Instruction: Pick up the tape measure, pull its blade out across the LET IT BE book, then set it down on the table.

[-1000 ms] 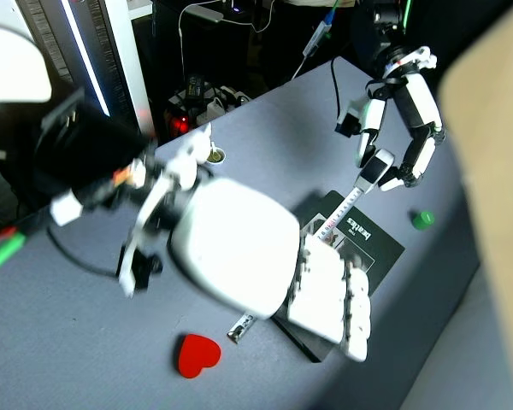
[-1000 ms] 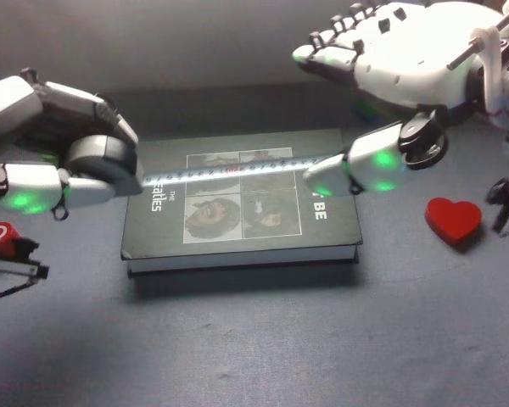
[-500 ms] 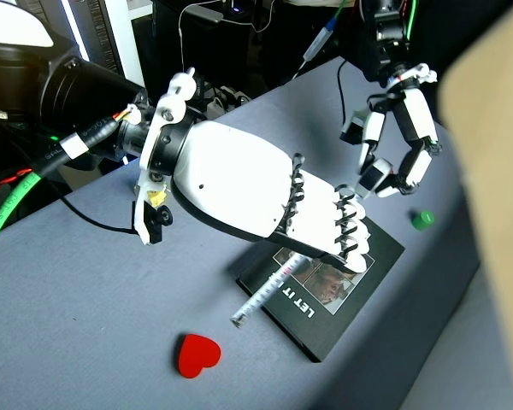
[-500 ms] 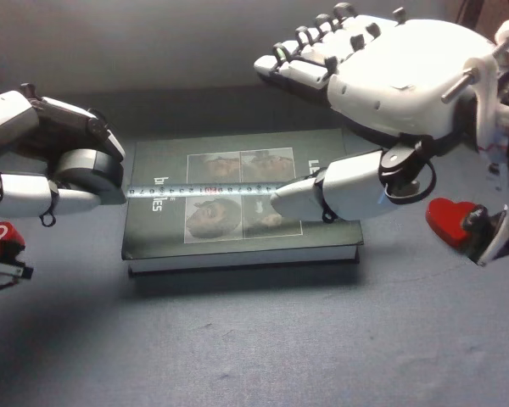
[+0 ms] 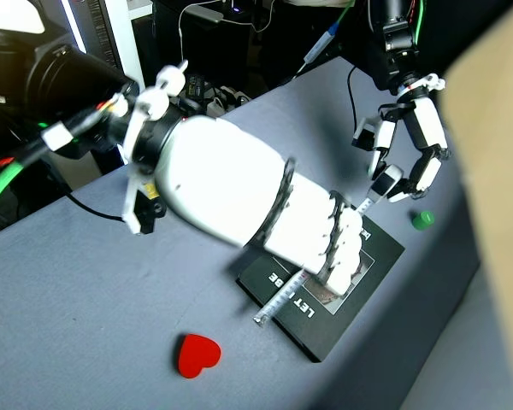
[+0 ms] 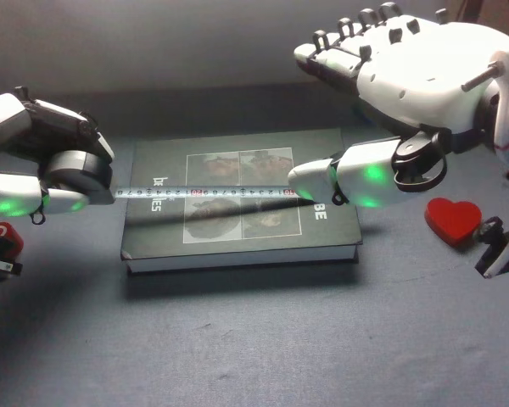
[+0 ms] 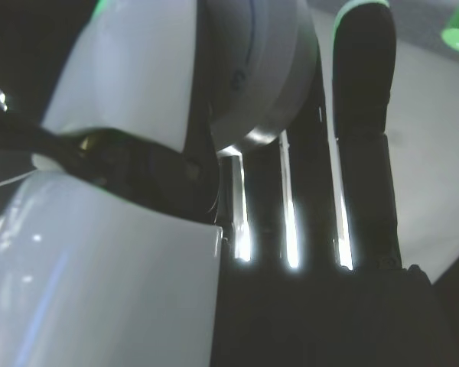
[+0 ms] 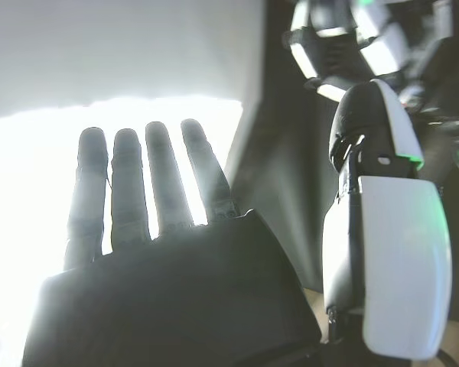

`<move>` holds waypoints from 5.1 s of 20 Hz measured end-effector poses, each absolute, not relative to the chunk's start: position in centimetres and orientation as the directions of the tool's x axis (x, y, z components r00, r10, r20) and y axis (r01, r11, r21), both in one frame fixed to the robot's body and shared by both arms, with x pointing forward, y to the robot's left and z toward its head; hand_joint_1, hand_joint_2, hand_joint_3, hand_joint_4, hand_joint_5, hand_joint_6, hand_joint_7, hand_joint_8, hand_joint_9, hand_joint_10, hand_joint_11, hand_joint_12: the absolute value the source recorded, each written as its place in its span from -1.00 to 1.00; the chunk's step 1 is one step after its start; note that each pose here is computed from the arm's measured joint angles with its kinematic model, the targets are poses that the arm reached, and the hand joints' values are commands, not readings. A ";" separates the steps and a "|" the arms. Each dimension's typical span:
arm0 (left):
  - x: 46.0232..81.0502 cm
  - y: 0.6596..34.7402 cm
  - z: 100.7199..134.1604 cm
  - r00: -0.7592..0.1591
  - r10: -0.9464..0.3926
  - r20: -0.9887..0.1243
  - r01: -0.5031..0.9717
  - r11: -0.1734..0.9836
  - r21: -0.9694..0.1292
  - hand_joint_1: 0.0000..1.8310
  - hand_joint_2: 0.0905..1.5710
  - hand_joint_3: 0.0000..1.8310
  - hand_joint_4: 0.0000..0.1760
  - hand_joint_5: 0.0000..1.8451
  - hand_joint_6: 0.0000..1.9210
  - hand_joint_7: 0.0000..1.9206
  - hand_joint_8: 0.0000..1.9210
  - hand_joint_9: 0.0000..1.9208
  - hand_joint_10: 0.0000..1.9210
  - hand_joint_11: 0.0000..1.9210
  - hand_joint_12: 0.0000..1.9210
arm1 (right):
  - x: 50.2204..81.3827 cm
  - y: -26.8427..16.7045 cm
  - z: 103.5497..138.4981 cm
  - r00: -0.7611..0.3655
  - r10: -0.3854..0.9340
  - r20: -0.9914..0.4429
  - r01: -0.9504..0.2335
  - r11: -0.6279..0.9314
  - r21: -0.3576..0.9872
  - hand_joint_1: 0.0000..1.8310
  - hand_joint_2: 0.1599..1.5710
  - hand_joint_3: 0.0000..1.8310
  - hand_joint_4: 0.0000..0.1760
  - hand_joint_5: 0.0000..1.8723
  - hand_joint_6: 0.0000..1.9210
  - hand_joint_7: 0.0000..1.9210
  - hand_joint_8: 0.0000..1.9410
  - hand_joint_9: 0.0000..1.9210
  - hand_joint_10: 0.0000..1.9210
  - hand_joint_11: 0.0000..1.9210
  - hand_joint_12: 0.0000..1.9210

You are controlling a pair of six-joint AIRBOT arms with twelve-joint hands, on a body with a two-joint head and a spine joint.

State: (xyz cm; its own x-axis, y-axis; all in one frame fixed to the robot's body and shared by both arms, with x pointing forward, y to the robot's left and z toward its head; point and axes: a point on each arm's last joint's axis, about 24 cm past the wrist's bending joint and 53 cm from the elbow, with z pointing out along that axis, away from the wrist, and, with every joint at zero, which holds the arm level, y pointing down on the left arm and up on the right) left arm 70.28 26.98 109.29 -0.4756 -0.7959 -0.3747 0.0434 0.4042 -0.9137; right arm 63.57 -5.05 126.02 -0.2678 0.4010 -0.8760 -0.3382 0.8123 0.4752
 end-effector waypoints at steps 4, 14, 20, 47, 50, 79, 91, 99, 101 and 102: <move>70.6 28.3 108.6 -0.466 -0.798 -0.381 0.031 0.416 -0.909 0.51 0.37 -1.00 -1.00 0.03 -0.16 0.10 -0.08 -0.05 0.36 -0.07 0.23 | 63.2 -4.6 125.9 -0.280 0.407 -0.869 -0.343 0.803 0.487 -0.80 0.26 -1.00 -0.84 -1.00 -1.00 -1.00 -1.00 -1.00 -1.00 -1.00 -0.74; 70.3 29.4 107.1 -0.470 -0.807 -0.357 0.012 0.399 -0.917 0.51 0.37 -1.00 -1.00 0.03 -0.15 0.10 -0.09 -0.05 0.36 -0.07 0.23 | 63.0 -4.3 125.6 -0.292 0.401 -0.868 -0.355 0.798 0.488 -0.79 0.27 -1.00 -0.83 -1.00 -1.00 -1.00 -1.00 -1.00 -1.00 -1.00 -0.73; 70.1 29.0 106.6 -0.487 -0.798 -0.354 0.021 0.395 -0.918 0.51 0.38 -1.00 -1.00 0.01 -0.13 0.07 -0.05 -0.06 0.37 -0.06 0.24 | 62.8 -3.9 125.6 -0.293 0.388 -0.874 -0.372 0.796 0.478 -0.79 0.28 -1.00 -0.83 -1.00 -1.00 -1.00 -1.00 -1.00 -1.00 -1.00 -0.79; 66.4 25.4 111.8 -0.510 -0.777 -0.370 0.021 0.419 -0.908 0.50 0.38 -1.00 -1.00 0.02 -0.16 0.06 -0.02 -0.08 0.40 -0.06 0.29 | 62.4 -3.4 125.5 -0.296 0.368 -0.881 -0.398 0.791 0.464 -0.78 0.32 -1.00 -0.84 -1.00 -1.00 -0.98 -1.00 -0.99 -1.00 -1.00 -0.75; 64.1 26.0 111.0 -0.508 -0.792 -0.339 -0.048 0.419 -0.907 0.50 0.38 -1.00 -1.00 0.02 -0.14 0.07 -0.04 -0.07 0.39 -0.08 0.28 | 62.5 -3.4 125.5 -0.296 0.368 -0.881 -0.398 0.791 0.464 -0.78 0.32 -1.00 -0.84 -0.99 -1.00 -0.96 -1.00 -0.98 -1.00 -1.00 -0.69; 59.7 26.0 102.6 -0.488 -0.850 -0.200 -0.208 0.336 -0.919 -0.38 0.34 -1.00 -1.00 -0.11 -0.98 -0.10 -1.00 -0.21 -0.92 -0.65 -0.06 | 62.1 -3.0 124.8 -0.305 0.343 -0.889 -0.416 0.791 0.448 -0.73 0.34 -1.00 -0.87 -0.99 -1.00 -0.96 -1.00 -1.00 -1.00 -1.00 -0.74; 63.9 28.6 108.4 -0.480 -0.767 -0.427 -0.034 0.502 -0.864 -0.51 0.26 -1.00 -1.00 -0.39 -1.00 -0.31 -1.00 -0.42 -1.00 -0.82 -0.12 | 62.0 -3.0 124.8 -0.307 0.342 -0.888 -0.419 0.789 0.449 -0.69 0.31 -1.00 -0.90 -0.98 -1.00 -0.95 -1.00 -0.98 -1.00 -1.00 -0.71; 69.4 24.3 117.0 -0.421 -0.595 -0.685 0.126 0.709 -0.693 -0.48 0.23 -1.00 -1.00 -0.31 -0.97 -0.27 -0.97 -0.35 -0.97 -0.76 -0.09 | 62.0 -3.1 124.8 -0.305 0.343 -0.889 -0.416 0.791 0.448 -0.75 0.35 -1.00 -0.94 -0.86 -0.99 -0.83 -0.99 -0.86 -0.99 -1.00 -0.45; 68.9 21.9 117.7 -0.435 -0.501 -0.748 0.194 0.759 -0.621 -0.42 0.26 -1.00 -1.00 -0.17 -0.96 -0.12 -0.94 -0.15 -0.87 -0.60 0.11 | 62.0 -3.1 124.8 -0.304 0.343 -0.889 -0.417 0.791 0.448 -0.61 0.32 -1.00 -1.00 -0.37 -0.94 -0.29 -0.94 -0.35 -0.90 -0.70 -0.07; 68.5 20.6 117.9 -0.440 -0.467 -0.767 0.226 0.769 -0.598 -0.36 0.32 -1.00 -1.00 -0.03 -0.93 -0.04 -0.66 -0.19 -0.23 -0.43 0.30 | 61.9 -3.0 124.9 -0.305 0.341 -0.889 -0.420 0.790 0.447 -0.39 0.29 -1.00 -1.00 -0.14 -0.60 -0.09 -0.57 -0.29 0.01 -0.40 0.48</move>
State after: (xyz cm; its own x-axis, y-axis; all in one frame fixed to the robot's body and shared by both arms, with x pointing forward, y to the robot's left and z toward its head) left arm 68.53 20.64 117.93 -0.4402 -0.4665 -0.7672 0.2261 0.7693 -0.5975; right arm 61.92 -3.05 124.85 -0.3048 0.3414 -0.8891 -0.4196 0.7899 0.4471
